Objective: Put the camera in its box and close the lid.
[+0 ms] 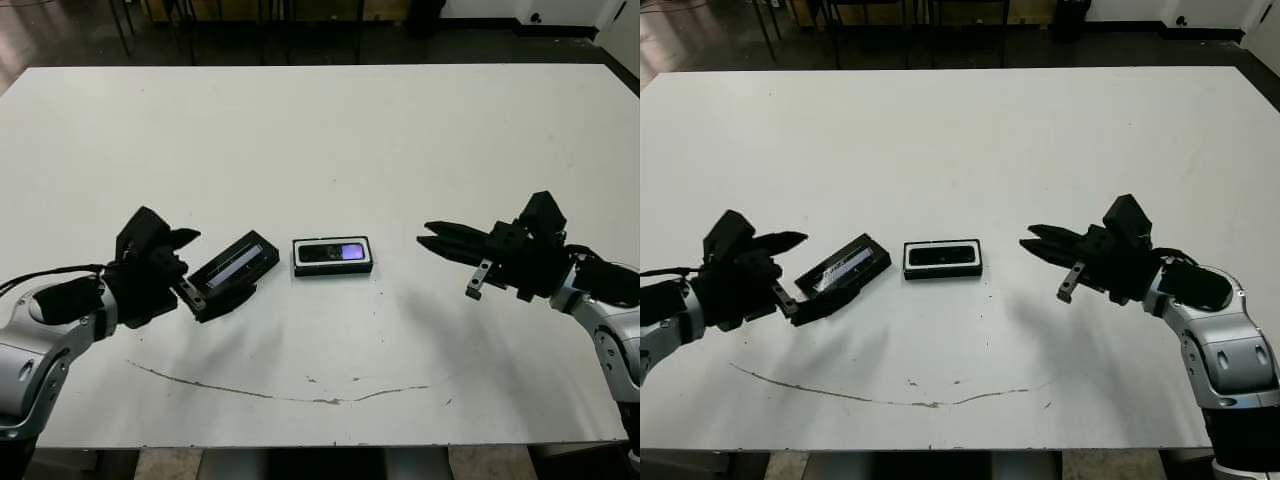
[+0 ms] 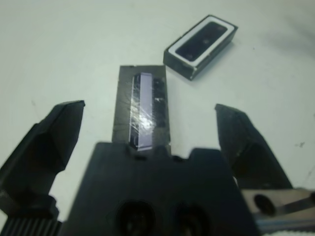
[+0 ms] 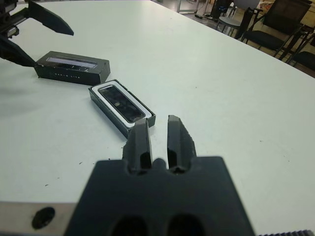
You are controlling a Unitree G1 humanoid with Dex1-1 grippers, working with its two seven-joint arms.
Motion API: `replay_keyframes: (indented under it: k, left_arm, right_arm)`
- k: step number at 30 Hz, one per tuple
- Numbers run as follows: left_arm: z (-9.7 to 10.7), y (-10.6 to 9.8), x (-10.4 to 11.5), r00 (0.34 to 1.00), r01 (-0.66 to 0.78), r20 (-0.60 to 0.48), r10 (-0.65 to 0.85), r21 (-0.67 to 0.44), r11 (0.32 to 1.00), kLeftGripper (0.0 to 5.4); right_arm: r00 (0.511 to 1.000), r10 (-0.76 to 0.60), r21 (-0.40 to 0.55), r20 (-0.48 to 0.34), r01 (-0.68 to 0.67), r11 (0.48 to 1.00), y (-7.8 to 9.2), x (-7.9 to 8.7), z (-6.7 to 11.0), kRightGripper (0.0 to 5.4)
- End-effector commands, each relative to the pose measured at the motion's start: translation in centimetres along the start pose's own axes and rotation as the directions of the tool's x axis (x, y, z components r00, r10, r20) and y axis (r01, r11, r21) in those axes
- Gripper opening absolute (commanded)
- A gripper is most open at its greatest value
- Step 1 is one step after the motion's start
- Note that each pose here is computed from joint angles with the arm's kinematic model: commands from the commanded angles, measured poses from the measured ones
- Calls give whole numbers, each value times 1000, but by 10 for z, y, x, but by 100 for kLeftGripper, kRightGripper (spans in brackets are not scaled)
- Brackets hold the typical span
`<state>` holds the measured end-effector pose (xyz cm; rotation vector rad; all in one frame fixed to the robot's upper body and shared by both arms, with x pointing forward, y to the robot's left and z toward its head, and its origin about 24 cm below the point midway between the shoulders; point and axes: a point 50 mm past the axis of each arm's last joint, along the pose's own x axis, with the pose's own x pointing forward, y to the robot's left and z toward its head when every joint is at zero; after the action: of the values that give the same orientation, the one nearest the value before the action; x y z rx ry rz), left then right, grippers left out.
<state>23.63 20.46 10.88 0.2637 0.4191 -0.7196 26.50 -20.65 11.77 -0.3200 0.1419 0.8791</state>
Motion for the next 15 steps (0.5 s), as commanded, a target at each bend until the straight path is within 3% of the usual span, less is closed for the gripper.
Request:
replay_keyframes:
  k: [1, 15]
  left_arm:
    - [-12, -1, 3, 999, -1, -46, 0, -21, 1000, 538]
    - [-29, 2, 10, 990, -101, -93, 108, 84, 991, 538]
  right_arm:
    - [1000, 8, 2, -18, -8, 1000, 1, -1, -6, 0]
    - [999, 11, -10, -49, -11, 1000, 3, -3, -4, 0]
